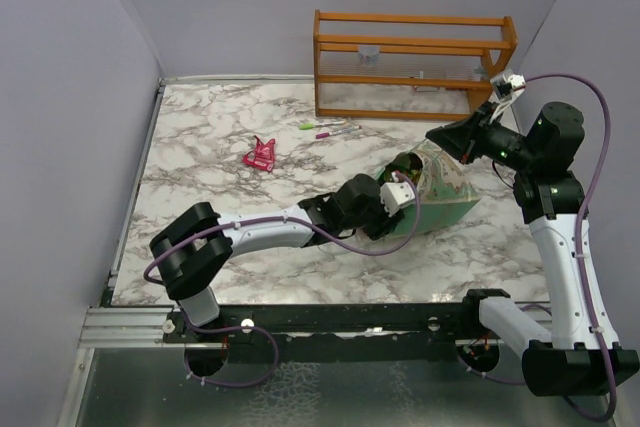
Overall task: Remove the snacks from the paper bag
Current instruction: Take out the snack from the paper bag.
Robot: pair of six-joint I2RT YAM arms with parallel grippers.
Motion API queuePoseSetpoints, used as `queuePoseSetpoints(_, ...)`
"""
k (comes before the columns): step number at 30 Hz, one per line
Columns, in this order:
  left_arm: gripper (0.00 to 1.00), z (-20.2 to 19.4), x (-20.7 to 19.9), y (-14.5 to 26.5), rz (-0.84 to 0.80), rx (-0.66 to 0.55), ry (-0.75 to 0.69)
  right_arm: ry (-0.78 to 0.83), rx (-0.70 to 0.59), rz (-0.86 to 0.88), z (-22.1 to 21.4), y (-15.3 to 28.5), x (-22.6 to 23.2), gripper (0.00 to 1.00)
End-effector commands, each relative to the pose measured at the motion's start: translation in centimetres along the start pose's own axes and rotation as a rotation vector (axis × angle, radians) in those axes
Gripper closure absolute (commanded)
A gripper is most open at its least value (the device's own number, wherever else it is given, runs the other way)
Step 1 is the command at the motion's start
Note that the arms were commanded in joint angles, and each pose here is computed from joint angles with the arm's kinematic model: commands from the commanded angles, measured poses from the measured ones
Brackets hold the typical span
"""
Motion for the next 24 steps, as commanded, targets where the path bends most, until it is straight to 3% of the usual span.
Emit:
queuePoseSetpoints(1,0.62,0.8,0.6,-0.2,0.021,-0.015,0.01,0.068,-0.043,0.006,1.6,0.5,0.9,0.97)
queuePoseSetpoints(6,0.81,1.5,0.6,0.6,0.025,-0.031,0.015,0.07,-0.043,0.005,1.7,0.5,0.8,0.97)
queuePoseSetpoints(9,0.88,2.2,0.4,1.4,0.021,-0.049,0.021,0.068,-0.042,0.005,1.7,0.4,0.8,0.97)
queuePoseSetpoints(18,1.0,3.8,-0.2,4.5,0.009,-0.097,0.054,0.065,-0.037,0.002,1.4,0.4,0.6,0.97)
queuePoseSetpoints(24,1.0,5.4,-0.5,6.9,0.004,-0.117,0.08,0.063,-0.036,-0.001,1.3,0.3,0.5,0.97)
Point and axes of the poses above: each gripper's point midway between its finger pads, its own y axis back along the fingers, its own x axis along the line the jaws close on, z = x × y, the point moved 3 cm from there along y, back along the fingers, and after that the axes turned 2 degrees about y, right-handed, at the moved point
